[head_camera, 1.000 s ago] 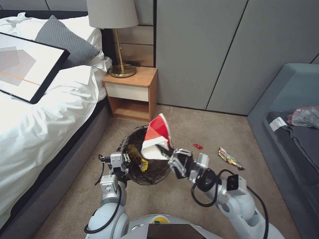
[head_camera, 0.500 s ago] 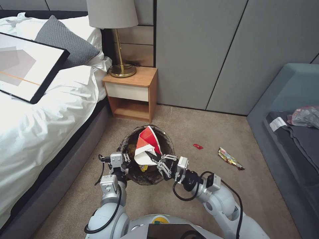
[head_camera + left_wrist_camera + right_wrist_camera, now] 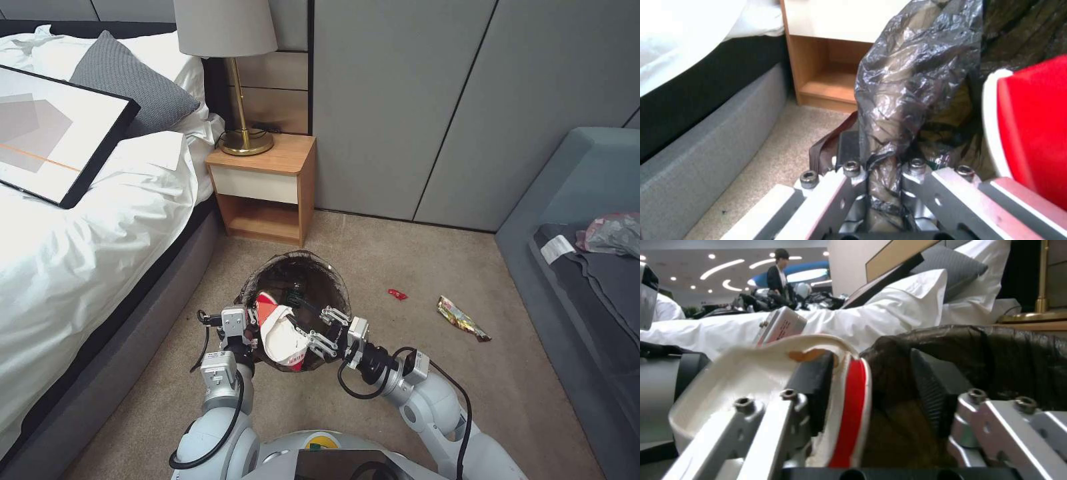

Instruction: Pick up the trash bin, then pick up the garbage from the floor and place it into the trash bin.

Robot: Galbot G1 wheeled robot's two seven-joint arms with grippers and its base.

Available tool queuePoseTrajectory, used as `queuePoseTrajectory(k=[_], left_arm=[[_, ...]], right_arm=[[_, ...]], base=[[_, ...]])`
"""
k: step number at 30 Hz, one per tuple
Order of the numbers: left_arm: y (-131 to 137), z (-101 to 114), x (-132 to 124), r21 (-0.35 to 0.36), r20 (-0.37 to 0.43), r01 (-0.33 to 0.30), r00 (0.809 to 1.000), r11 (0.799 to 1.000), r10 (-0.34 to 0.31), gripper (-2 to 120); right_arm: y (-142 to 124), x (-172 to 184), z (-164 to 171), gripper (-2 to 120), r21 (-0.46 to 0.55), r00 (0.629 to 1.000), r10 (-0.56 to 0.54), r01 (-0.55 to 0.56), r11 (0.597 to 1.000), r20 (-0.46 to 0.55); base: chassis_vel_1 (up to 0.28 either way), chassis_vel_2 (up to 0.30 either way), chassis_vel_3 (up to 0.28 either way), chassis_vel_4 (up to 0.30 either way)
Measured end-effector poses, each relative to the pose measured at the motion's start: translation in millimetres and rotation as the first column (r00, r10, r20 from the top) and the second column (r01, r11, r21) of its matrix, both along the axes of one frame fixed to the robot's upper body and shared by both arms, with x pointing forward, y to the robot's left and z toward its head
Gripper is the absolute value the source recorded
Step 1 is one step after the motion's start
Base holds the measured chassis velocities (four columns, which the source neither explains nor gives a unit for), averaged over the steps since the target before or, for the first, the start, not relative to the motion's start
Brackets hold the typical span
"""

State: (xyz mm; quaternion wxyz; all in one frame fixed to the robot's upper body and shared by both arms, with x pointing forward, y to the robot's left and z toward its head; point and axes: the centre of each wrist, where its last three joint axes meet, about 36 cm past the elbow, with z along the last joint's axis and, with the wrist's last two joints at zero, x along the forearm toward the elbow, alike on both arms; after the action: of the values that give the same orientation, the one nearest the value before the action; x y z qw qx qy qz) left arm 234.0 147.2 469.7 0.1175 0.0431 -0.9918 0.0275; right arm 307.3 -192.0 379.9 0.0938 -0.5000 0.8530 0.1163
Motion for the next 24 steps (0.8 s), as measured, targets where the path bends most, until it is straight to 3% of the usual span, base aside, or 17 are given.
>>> queuePoseTrajectory(k=[4,10,14,15,18,24], left_arm=[[0.0,0.0,0.0,0.0,0.0,0.0,1.0,1.0,0.0,2],[0.0,0.0,0.0,0.0,0.0,0.0,1.0,1.0,0.0,2],[0.0,0.0,0.0,0.0,0.0,0.0,1.0,1.0,0.0,2],[0.0,0.0,0.0,0.0,0.0,0.0,1.0,1.0,0.0,2],[0.0,0.0,0.0,0.0,0.0,0.0,1.0,1.0,0.0,2],[0.0,0.0,0.0,0.0,0.0,0.0,1.0,1.0,0.0,2]], right_arm=[[0.2,-0.6,-0.1,55,0.0,1.0,-0.002,0.002,1.0,0.002],[0.2,-4.9,2.3,80,0.0,1.0,-0.008,0.008,1.0,0.014],[2.0,-10.5,18.7,95,0.011,0.996,-0.07,0.069,0.998,0.057],[2.0,-10.5,18.7,95,0.011,0.996,-0.07,0.069,0.998,0.057],[2.8,-21.5,44.8,100,0.027,0.969,-0.231,0.229,0.973,0.091],[0.6,-23.3,50.4,100,0.007,0.934,-0.343,0.344,0.939,0.096]], base=[[0.0,0.0,0.0,0.0],[0.0,0.0,0.0,0.0],[0.0,0.0,0.0,0.0],[0.0,0.0,0.0,0.0],[0.0,0.0,0.0,0.0],[0.0,0.0,0.0,0.0]])
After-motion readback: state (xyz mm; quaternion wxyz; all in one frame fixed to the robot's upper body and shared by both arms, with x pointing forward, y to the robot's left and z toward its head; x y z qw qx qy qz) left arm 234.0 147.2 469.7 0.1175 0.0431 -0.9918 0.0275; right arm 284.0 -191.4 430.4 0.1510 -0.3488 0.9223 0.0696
